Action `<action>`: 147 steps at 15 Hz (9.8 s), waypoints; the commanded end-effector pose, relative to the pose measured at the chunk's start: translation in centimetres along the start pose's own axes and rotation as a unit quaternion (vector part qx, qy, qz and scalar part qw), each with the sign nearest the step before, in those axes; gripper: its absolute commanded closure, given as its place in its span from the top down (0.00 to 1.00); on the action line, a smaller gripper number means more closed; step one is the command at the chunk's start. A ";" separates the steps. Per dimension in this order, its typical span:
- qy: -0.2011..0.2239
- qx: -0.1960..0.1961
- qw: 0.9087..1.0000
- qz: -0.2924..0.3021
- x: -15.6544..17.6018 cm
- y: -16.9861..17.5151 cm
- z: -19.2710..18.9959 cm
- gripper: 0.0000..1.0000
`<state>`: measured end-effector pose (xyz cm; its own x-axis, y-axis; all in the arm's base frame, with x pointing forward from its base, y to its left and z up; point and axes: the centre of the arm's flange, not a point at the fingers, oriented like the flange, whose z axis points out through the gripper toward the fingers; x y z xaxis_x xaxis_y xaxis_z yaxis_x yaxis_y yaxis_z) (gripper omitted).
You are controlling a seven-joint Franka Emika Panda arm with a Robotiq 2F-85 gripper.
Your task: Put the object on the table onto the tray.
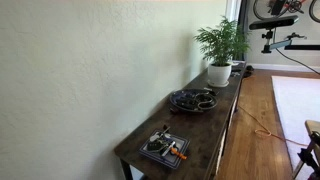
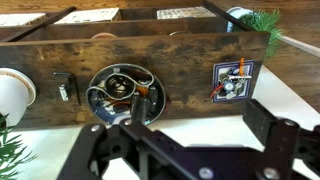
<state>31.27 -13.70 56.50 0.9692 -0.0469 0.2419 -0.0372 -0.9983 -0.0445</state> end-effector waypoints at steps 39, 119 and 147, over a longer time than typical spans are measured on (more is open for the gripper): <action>-0.043 -0.030 0.995 -0.089 10.2 -5.7 16.9 1.00; -0.047 -0.044 0.970 -0.233 29.2 -3.3 49.4 1.00; -0.050 -0.058 0.960 -0.270 28.4 -4.3 48.6 1.00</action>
<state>71.47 -8.57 15.39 0.8833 0.4570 0.1044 0.4411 -0.8857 0.1450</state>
